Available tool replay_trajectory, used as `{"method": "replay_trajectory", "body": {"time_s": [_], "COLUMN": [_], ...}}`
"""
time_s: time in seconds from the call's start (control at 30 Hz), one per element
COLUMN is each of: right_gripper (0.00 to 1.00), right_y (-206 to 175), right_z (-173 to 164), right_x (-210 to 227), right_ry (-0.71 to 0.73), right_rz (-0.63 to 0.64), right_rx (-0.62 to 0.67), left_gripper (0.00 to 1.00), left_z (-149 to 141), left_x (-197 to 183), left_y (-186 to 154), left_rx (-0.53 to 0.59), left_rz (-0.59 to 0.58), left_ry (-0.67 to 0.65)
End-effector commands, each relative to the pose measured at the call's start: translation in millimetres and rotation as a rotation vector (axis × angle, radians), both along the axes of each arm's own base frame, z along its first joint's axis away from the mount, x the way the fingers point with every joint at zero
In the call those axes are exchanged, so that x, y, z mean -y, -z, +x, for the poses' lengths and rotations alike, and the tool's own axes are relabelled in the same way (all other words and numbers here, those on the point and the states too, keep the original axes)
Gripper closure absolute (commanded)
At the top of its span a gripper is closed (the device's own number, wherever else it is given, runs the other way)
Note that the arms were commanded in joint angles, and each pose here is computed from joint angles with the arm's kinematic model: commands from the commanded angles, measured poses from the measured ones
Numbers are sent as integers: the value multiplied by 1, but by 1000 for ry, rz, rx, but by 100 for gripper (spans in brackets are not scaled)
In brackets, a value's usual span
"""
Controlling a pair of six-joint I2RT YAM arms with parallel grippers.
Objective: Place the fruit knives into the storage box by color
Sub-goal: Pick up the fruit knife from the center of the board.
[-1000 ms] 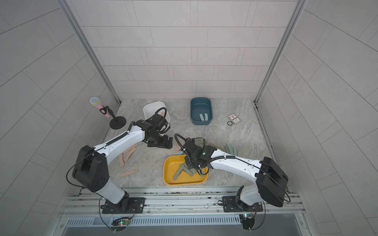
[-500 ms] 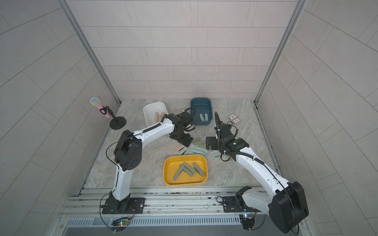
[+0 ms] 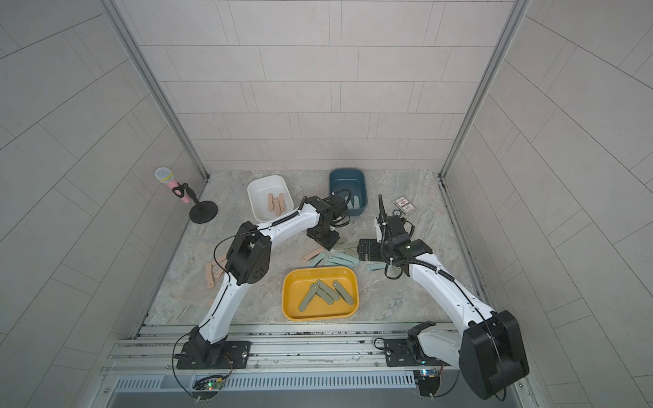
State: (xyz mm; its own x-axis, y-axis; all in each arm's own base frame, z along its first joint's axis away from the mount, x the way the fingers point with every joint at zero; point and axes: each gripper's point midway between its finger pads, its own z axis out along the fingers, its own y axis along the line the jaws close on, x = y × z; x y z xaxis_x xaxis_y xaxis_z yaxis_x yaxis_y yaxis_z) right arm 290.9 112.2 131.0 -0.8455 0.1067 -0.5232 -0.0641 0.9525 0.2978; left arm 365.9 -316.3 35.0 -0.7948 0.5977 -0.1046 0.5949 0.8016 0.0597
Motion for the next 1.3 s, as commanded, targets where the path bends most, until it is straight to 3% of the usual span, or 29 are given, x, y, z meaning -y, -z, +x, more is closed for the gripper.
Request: {"method": "replay_trajectory", "body": {"time_s": [0.0, 0.6, 0.9, 1.27], "right_gripper": [0, 0, 0, 0], "right_y": [-3, -3, -3, 3], "right_z": [-1, -3, -4, -2], "right_x": [1, 3, 6, 6], "right_ry": [-4, 6, 17, 26], "right_rz": [13, 10, 5, 4], "right_rx": [14, 9, 8, -10], "left_gripper": [36, 33, 66, 82], "left_z": [0, 0, 1, 9], "left_x": [-6, 23, 25, 23], "left_y": [5, 23, 27, 8], "left_rx": [-9, -33, -44, -33], "left_rz": [43, -17, -34, -73], "left_ry": [19, 34, 20, -7]}}
